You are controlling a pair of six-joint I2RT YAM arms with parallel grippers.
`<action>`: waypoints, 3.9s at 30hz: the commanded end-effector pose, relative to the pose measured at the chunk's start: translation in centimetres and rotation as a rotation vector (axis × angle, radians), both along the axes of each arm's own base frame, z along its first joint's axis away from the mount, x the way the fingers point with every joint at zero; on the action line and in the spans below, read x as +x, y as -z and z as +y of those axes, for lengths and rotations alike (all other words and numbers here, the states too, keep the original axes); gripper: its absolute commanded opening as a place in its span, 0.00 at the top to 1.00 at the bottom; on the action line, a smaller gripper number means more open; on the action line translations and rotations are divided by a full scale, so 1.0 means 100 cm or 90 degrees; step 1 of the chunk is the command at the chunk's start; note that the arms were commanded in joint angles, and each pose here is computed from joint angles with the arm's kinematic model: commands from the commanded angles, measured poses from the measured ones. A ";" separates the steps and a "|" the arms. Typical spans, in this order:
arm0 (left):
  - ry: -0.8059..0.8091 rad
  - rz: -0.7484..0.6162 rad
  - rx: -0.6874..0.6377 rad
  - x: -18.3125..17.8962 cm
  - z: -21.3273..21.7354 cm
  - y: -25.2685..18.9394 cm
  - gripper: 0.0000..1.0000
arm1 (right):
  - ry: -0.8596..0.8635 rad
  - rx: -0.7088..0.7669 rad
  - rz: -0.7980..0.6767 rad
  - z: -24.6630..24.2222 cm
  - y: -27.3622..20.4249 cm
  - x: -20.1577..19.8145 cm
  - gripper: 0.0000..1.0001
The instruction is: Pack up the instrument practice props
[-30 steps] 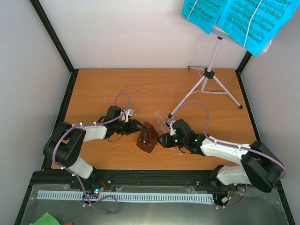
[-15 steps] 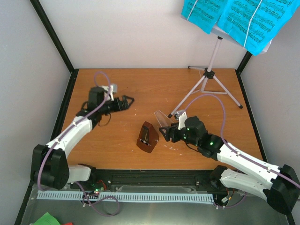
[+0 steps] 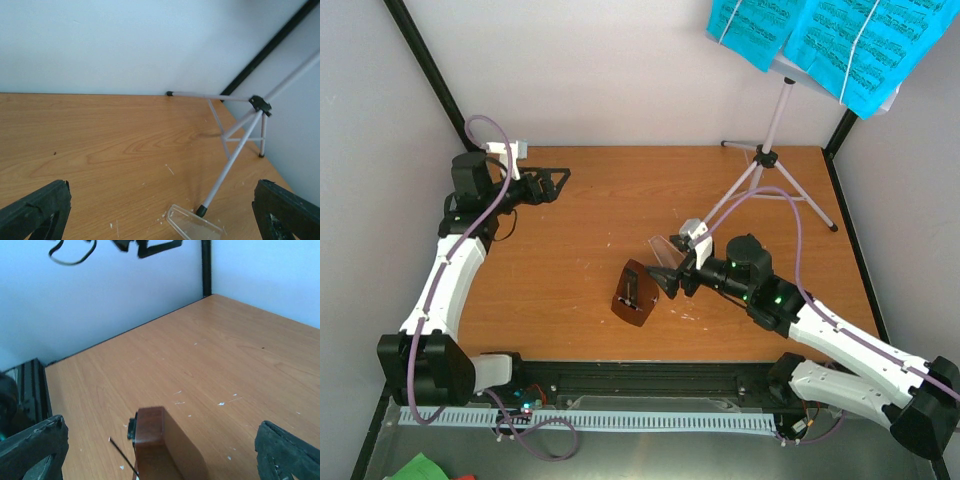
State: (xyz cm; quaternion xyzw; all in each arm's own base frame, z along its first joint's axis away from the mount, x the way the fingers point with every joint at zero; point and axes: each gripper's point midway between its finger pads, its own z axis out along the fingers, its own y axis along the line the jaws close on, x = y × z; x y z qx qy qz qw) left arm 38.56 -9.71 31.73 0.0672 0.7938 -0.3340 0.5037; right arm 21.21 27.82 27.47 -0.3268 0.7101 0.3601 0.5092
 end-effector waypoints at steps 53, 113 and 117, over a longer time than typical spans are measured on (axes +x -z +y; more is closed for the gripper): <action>0.265 -0.064 0.026 -0.065 -0.085 0.049 0.06 | -0.043 -0.066 -0.138 0.064 0.107 -0.005 0.37; 0.610 0.122 -0.127 -0.159 -0.161 0.095 0.31 | 0.046 -0.096 -0.087 0.049 0.120 0.013 0.44; 0.618 0.129 -0.128 -0.161 -0.164 0.098 0.31 | 0.050 -0.098 -0.085 0.050 0.121 0.014 0.44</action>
